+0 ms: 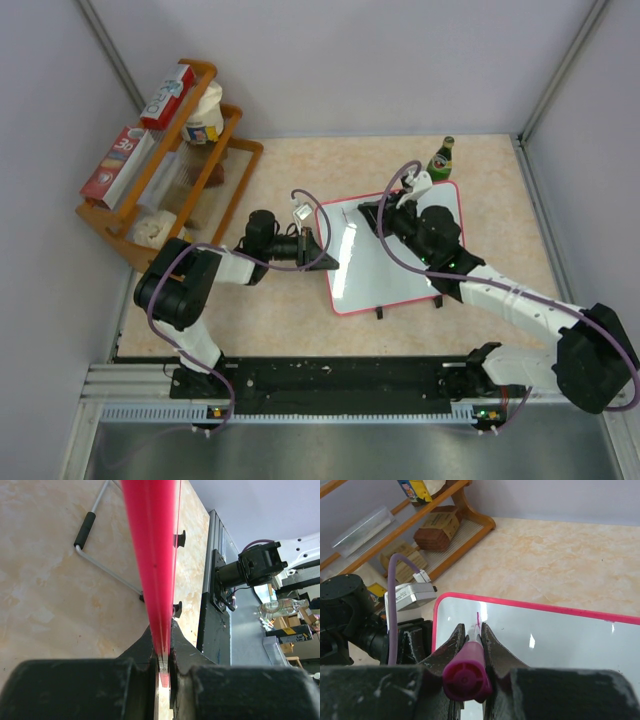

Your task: Write a sentence on the whiteboard

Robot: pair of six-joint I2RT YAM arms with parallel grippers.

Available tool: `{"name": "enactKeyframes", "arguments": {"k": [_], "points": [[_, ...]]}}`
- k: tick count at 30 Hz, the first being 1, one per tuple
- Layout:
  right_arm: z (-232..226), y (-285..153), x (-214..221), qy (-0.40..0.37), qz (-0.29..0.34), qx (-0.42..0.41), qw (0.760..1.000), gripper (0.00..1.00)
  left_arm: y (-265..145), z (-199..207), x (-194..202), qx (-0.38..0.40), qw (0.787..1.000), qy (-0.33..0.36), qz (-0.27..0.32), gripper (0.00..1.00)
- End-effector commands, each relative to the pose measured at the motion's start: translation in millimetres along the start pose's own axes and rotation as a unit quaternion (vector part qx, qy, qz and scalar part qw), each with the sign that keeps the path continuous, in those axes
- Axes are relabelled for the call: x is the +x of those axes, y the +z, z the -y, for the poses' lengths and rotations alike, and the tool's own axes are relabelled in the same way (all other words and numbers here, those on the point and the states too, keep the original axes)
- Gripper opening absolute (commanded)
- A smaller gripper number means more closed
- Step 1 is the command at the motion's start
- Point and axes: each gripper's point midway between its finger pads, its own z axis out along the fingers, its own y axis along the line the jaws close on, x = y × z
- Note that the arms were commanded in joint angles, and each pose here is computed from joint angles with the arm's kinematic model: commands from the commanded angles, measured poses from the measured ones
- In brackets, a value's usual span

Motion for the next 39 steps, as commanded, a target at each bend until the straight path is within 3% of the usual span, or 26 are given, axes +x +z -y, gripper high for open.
{"name": "enactKeyframes", "arguments": {"k": [1, 14, 32, 39], "points": [[-2, 1, -4, 0.002, 0.014, 0.002, 1.000, 0.00, 6, 2, 30, 0.021, 0.999, 0.003, -0.050, 0.00], [14, -3, 11, -0.001, 0.001, 0.033, 0.999, 0.00, 6, 2, 31, 0.021, 0.998, 0.002, -0.052, 0.00], [30, -7, -1, -0.011, 0.012, 0.080, 0.997, 0.00, 7, 3, 31, 0.023, 0.998, 0.004, -0.053, 0.00], [18, -11, -15, 0.007, 0.029, 0.054, 0.998, 0.00, 7, 3, 32, 0.023, 0.998, 0.003, -0.055, 0.00]]}}
